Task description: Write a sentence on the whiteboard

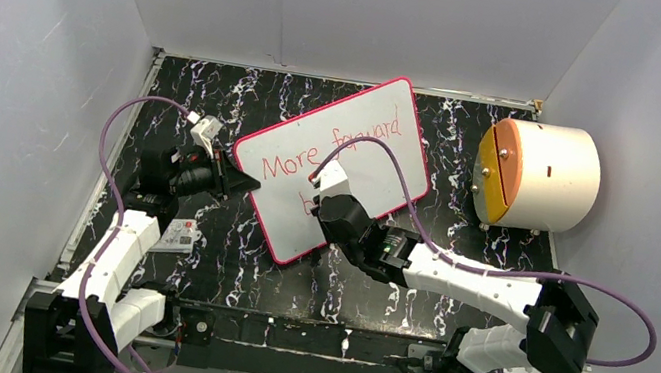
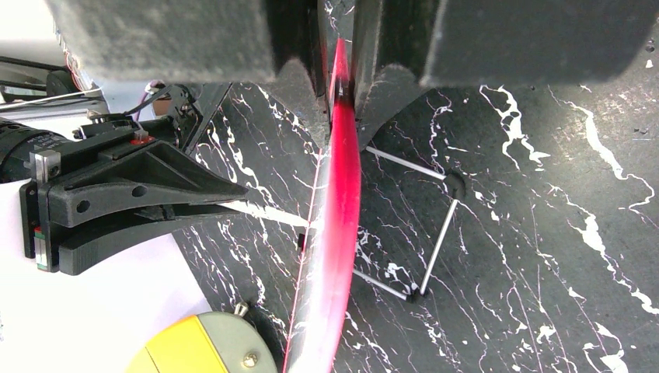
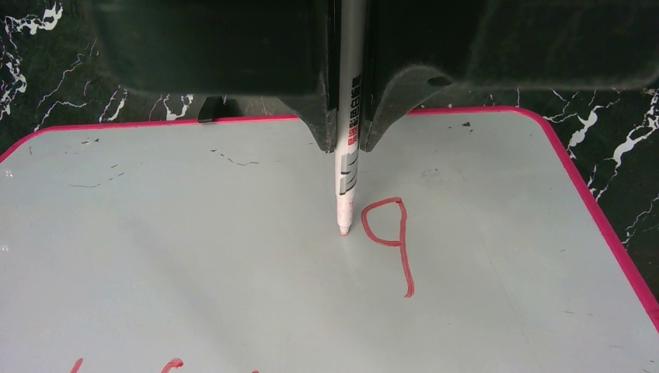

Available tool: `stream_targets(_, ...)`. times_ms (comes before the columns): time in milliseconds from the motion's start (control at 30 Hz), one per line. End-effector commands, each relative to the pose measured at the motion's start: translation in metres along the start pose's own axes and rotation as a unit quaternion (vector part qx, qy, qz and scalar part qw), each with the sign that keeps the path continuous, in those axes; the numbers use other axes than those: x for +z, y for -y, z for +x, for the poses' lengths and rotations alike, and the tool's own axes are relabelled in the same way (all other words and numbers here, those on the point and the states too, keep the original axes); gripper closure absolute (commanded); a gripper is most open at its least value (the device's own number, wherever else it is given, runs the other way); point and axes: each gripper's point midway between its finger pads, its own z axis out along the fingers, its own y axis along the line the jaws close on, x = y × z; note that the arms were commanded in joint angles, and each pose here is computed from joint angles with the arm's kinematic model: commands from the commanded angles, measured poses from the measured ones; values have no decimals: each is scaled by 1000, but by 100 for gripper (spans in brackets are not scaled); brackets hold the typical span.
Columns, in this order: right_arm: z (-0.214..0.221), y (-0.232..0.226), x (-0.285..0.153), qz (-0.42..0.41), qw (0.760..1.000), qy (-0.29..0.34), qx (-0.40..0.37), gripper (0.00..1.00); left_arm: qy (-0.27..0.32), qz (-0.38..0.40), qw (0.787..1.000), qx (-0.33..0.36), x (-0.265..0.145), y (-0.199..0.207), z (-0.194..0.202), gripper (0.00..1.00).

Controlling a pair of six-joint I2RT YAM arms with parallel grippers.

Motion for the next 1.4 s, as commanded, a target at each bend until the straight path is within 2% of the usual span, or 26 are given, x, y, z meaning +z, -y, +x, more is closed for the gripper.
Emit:
stream_targets(0,-17,-1,6,1,1000,22,13,100,-12,-38,999,-18,0,-16,7,100)
stream_targets(867,4,-7,2,-26,1000,-12,1,100,-12,-38,999,-20,0,-17,7,100)
stream_targets(1367,20,4,-1,-2,999,-35,-12,100,-13,-40,999,-20,0,-17,8,100)
